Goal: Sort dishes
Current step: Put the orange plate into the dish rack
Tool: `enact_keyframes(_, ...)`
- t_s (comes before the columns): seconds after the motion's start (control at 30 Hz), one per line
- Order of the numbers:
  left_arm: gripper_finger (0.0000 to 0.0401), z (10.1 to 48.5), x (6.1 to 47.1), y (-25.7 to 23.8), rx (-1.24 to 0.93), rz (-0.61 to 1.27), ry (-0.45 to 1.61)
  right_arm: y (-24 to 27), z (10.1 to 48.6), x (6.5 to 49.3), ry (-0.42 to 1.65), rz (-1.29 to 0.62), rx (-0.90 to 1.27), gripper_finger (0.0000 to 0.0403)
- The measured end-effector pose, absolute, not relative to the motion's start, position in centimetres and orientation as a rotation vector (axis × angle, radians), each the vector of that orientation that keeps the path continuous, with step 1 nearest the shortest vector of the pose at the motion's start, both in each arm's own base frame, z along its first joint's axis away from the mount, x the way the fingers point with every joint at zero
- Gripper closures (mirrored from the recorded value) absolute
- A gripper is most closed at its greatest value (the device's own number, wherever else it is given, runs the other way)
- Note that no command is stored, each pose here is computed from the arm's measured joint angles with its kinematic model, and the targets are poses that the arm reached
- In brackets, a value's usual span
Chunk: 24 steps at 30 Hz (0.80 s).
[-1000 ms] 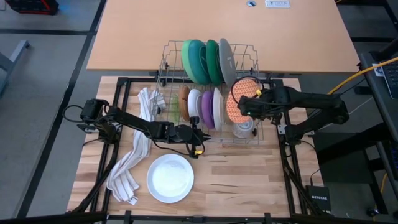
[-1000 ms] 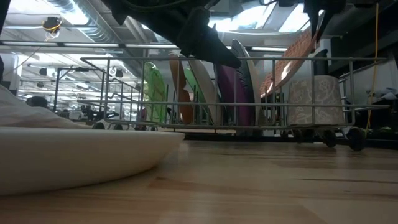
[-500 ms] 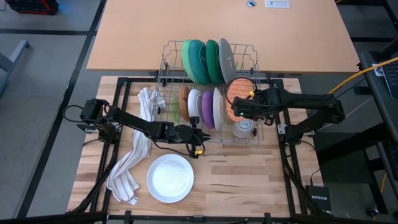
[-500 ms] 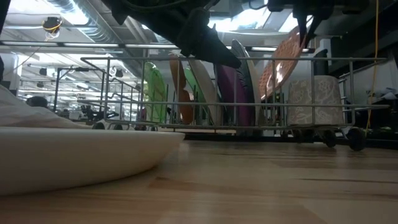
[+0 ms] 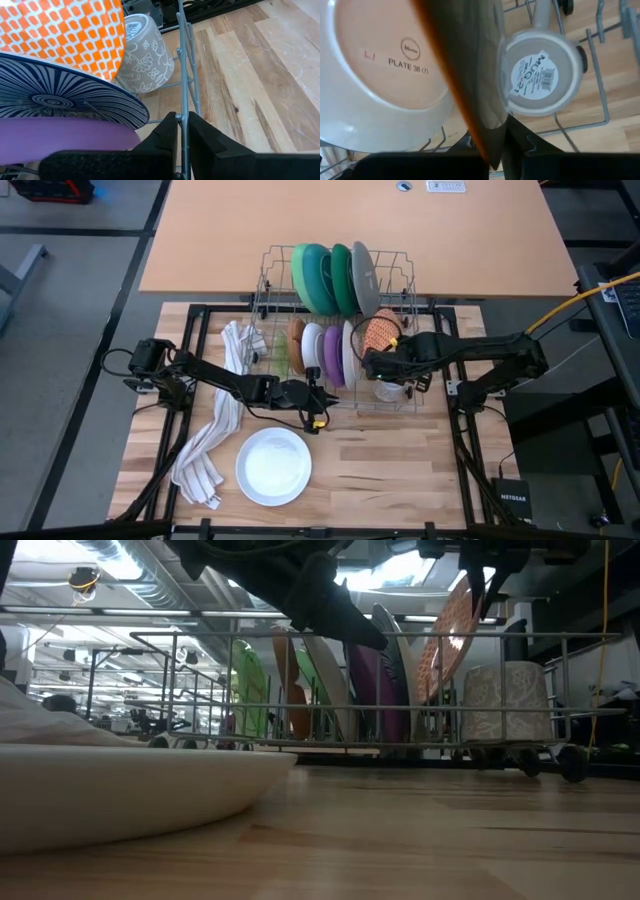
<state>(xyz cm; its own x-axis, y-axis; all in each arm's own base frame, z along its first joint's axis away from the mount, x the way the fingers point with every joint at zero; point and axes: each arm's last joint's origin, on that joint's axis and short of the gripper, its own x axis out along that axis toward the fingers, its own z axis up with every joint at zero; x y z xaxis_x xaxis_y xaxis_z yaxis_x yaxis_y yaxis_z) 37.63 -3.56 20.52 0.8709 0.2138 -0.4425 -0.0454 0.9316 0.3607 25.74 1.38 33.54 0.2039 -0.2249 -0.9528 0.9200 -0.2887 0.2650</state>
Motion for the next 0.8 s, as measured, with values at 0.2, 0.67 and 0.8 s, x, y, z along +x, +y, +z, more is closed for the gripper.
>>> enact_keyframes(0.2, 0.0382, 20.5, 37.6, -3.5, 0.346, 0.144, 0.497, 1.5, 32.2, 27.2, 0.739, -1.368, 1.351, 0.038)
enact_keyframes(0.67, 0.0378, 20.5, 37.7, -3.4, 0.363, 0.15, 0.499, 2.5, 30.9, 28.3, 0.726, -1.392, 1.279, 0.0379)
enact_keyframes(0.8, 0.0379, 20.5, 37.7, -3.4, 0.363, 0.149, 0.5, 2.5, 30.7, 28.7, 0.703, -1.38, 1.284, 0.0379)
